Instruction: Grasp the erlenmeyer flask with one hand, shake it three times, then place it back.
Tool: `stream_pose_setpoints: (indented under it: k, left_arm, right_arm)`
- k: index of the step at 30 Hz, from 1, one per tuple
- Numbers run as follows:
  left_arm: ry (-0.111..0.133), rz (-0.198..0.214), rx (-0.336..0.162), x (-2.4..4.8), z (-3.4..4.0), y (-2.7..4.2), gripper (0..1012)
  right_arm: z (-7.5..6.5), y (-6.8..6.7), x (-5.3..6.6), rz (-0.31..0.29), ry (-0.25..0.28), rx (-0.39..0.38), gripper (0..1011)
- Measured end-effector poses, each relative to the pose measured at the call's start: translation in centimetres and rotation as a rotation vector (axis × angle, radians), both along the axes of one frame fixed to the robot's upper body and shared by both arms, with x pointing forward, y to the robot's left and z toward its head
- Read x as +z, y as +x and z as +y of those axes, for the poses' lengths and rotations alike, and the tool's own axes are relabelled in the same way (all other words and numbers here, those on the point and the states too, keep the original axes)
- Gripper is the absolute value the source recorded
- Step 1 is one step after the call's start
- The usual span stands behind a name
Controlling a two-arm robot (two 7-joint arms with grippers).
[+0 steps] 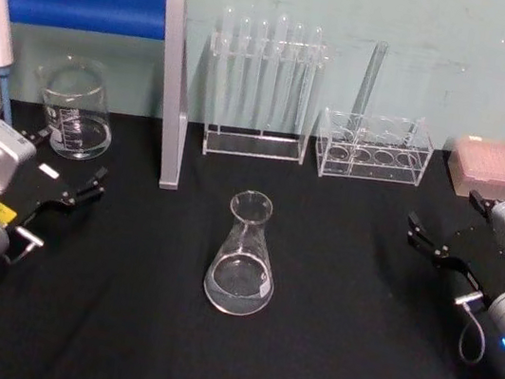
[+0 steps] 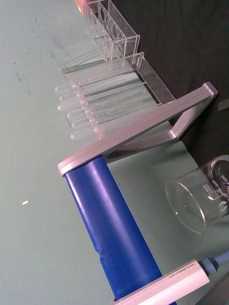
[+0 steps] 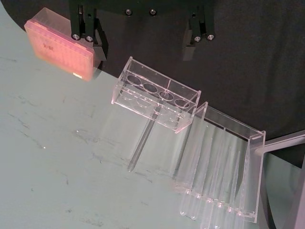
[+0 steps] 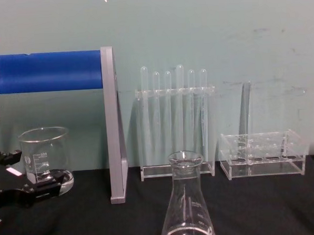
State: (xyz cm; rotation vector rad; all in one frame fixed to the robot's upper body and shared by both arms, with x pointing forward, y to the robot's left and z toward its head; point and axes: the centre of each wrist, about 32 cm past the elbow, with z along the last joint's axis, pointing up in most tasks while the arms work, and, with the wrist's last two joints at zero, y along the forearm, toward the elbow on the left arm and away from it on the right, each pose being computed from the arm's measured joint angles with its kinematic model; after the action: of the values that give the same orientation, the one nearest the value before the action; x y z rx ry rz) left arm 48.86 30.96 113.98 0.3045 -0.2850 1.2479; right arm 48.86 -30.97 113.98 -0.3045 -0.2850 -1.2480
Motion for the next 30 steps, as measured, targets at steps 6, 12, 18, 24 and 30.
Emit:
stream_pose_setpoints:
  k: [6, 12, 18, 24, 30]
  left_arm:
    - [0.0, 0.0, 0.0, 0.0, 0.0, 0.0, 1001]
    - [0.0, 0.0, 0.0, 0.0, 0.0, 0.0, 1001]
    - [0.0, 0.0, 0.0, 0.0, 0.0, 0.0, 1001]
    - [0.0, 0.0, 0.0, 0.0, 0.0, 0.0, 1001]
    - [0.0, 0.0, 0.0, 0.0, 0.0, 0.0, 1001]
  right_arm:
    - [0.0, 0.0, 0.0, 0.0, 0.0, 0.0, 1000]
    - [0.0, 0.0, 0.0, 0.0, 0.0, 0.0, 1000]
    - [0.0, 0.0, 0.0, 0.0, 0.0, 0.0, 1000]
    - [0.0, 0.0, 0.0, 0.0, 0.0, 0.0, 1000]
    - [-0.37, -0.03, 0.97, 0.082, 0.053, 0.021, 1000]
